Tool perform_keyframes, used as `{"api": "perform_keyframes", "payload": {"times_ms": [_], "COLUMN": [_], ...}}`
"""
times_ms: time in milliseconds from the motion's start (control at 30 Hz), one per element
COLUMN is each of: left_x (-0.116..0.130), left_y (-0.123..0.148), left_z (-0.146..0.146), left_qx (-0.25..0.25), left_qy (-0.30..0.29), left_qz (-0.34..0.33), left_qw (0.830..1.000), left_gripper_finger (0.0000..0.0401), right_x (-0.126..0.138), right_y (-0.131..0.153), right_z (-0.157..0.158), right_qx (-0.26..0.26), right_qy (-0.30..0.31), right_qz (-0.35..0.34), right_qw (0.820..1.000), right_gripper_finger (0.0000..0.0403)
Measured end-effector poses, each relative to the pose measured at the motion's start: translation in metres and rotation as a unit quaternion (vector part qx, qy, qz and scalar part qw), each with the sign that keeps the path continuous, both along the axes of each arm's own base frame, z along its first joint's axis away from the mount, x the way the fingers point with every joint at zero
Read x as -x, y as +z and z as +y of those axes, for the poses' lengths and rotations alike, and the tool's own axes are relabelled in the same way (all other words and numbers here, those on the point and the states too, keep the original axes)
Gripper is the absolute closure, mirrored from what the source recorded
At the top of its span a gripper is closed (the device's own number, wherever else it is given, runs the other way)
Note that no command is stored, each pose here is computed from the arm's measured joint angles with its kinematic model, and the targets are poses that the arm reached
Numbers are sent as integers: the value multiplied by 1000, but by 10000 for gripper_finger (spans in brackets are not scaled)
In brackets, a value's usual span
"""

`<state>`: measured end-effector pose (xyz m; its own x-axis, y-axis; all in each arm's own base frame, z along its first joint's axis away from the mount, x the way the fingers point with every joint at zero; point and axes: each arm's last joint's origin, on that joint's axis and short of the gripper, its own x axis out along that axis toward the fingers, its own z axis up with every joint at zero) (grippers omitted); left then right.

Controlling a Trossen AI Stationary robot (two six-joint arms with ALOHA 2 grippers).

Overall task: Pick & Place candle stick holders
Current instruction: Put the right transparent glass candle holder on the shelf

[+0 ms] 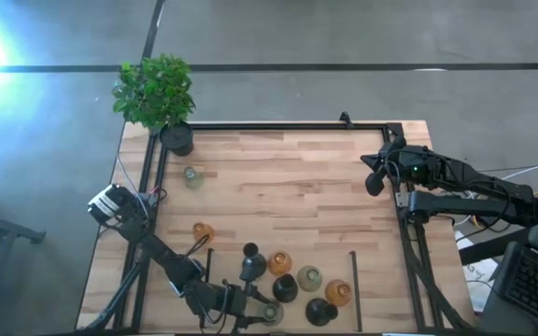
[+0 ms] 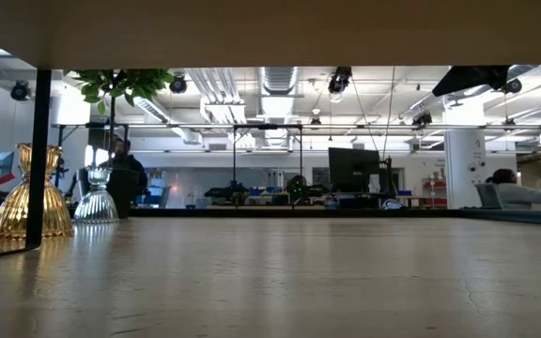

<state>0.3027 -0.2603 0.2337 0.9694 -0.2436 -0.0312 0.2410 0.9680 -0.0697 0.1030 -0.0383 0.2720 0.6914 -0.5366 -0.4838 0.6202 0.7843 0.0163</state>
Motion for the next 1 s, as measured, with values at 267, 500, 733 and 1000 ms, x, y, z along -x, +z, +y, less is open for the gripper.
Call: {"api": "perform_keyframes", "payload": {"times_ms": [267,500,733,1000], "left_x": [0,1,1,2], "left_y": [0,0,-1,-1], "left_z": [0,-1,-1,-2], "left_qx": [-1,-1,-3,-12], "left_qy": [0,-1,2,11], "left_qz": [1,1,4,3], "left_qw": [1000,1000,1000,1000], "left_gripper_finger": [249,244,222,167], "right_x": [0,0,0,0], "right_y": [0,0,0,0], "right_z": [0,0,0,0], "right_qx": [0,0,0,0], "right_qy": [0,0,0,0], "right_qz": [0,0,0,0], "right_qw": [1000,1000,1000,1000], "right_gripper_finger": [394,394,394,394]}}
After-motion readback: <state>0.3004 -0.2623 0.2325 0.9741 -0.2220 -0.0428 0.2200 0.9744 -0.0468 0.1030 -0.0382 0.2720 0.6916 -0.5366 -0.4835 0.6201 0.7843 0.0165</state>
